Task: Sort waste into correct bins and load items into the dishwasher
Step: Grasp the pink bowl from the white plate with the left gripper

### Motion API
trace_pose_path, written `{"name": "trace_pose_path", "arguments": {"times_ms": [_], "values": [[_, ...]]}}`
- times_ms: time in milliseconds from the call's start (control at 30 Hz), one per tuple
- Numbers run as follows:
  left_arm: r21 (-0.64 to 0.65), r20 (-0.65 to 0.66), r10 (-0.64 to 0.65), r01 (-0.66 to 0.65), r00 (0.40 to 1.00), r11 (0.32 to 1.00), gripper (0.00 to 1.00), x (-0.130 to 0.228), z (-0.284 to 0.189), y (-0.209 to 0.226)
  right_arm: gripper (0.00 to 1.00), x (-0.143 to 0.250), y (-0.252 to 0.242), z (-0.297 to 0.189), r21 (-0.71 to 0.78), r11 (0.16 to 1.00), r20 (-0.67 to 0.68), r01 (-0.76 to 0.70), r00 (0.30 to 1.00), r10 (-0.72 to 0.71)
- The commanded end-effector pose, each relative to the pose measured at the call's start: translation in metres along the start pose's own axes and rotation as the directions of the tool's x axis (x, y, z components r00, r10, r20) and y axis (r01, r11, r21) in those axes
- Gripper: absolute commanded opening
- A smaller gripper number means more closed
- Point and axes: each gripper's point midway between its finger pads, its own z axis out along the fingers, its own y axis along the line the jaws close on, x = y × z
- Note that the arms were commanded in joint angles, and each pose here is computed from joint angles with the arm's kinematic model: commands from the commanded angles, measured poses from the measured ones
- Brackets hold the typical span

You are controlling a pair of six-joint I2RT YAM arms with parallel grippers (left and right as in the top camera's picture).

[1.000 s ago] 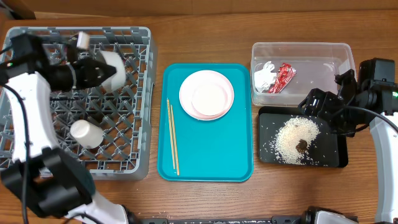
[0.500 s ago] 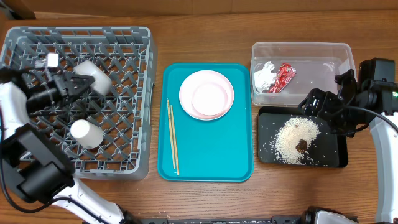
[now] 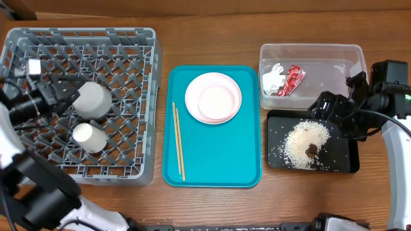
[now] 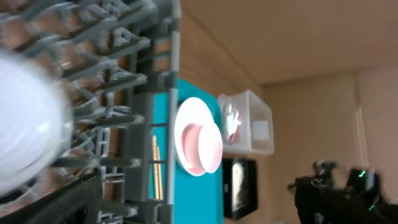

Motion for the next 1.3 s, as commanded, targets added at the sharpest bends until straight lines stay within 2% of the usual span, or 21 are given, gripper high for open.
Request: {"name": "trace_pose_path", "arguments": {"times_ms": [0, 133, 267, 300, 367, 400, 533, 633, 700, 767, 833, 900, 1000, 1033, 1200, 1267], "values": [[-0.054, -0.084, 0.109, -0.114, 0.99, 0.992, 1.0, 0.014, 0.025, -0.048, 1.0, -0.005, 0.004, -0.007, -0.01, 1.0, 0.027, 0.008, 1.0, -0.008], [-0.175, -0.237, 0.169, -0.213, 0.957, 0.961, 1.0, 0.036, 0.081, -0.065, 1.0, -0.005, 0.004, -0.007, -0.01, 1.0, 0.027, 0.008, 1.0, -0.008], [-0.31, -0.376, 0.246, -0.372, 0.893, 0.875, 1.0, 0.063, 0.141, -0.071, 1.0, -0.004, 0.003, -0.007, -0.009, 1.0, 0.023, 0.006, 1.0, -0.006], [-0.343, -0.431, 0.298, -0.461, 0.851, 0.819, 1.0, 0.078, 0.169, -0.077, 1.0, -0.004, 0.003, -0.007, -0.009, 1.0, 0.023, 0.007, 1.0, -0.006], [-0.353, -0.482, 0.356, -0.55, 0.801, 0.757, 1.0, 0.096, 0.198, -0.086, 1.0, -0.004, 0.003, -0.007, -0.009, 1.0, 0.023, 0.007, 1.0, -0.006], [-0.351, -0.523, 0.403, -0.62, 0.751, 0.702, 1.0, 0.113, 0.223, -0.091, 1.0, -0.004, 0.003, -0.007, -0.009, 1.0, 0.024, 0.007, 1.0, -0.007], [-0.324, -0.615, 0.458, -0.735, 0.642, 0.595, 1.0, 0.156, 0.273, -0.091, 1.0, -0.004, 0.003, -0.007, -0.009, 1.0, 0.023, 0.007, 1.0, -0.007], [-0.285, -0.694, 0.458, -0.796, 0.556, 0.534, 1.0, 0.196, 0.309, -0.074, 1.0, -0.003, 0.003, -0.007, -0.009, 1.0, 0.021, 0.006, 1.0, -0.006], [-0.28, -0.727, 0.443, -0.816, 0.524, 0.506, 0.94, 0.21, 0.32, -0.061, 1.0, -0.003, 0.003, -0.007, -0.009, 1.0, 0.021, 0.005, 1.0, -0.005], [-0.303, -0.761, 0.402, -0.828, 0.509, 0.472, 0.67, 0.22, 0.328, -0.041, 1.0, -0.003, 0.003, -0.007, -0.009, 1.0, 0.021, 0.006, 1.0, -0.006], [-0.322, -0.767, 0.377, -0.82, 0.519, 0.474, 0.48, 0.223, 0.329, -0.033, 1.0, -0.003, 0.003, -0.007, -0.009, 1.0, 0.021, 0.006, 1.0, -0.006], [-0.326, -0.767, 0.368, -0.813, 0.526, 0.482, 0.43, 0.224, 0.33, -0.031, 1.0, -0.003, 0.003, -0.007, -0.009, 1.0, 0.02, 0.005, 1.0, -0.005], [-0.328, -0.768, 0.365, -0.813, 0.527, 0.482, 0.11, 0.223, 0.329, -0.031, 1.0, -0.003, 0.003, -0.007, -0.009, 1.0, 0.02, 0.005, 1.0, -0.005], [-0.328, -0.77, 0.361, -0.813, 0.525, 0.482, 0.04, 0.224, 0.328, -0.031, 1.0, -0.003, 0.003, -0.007, -0.009, 1.0, 0.02, 0.005, 1.0, -0.005], [-0.33, -0.769, 0.361, -0.812, 0.527, 0.482, 0.04, 0.213, 0.321, -0.052, 1.0, -0.002, 0.003, -0.007, -0.008, 1.0, 0.017, 0.005, 1.0, -0.004], [-0.348, -0.744, 0.371, -0.797, 0.555, 0.494, 0.04, 0.2, 0.317, -0.072, 1.0, -0.002, 0.003, -0.007, -0.009, 1.0, 0.018, 0.005, 1.0, -0.005]]}}
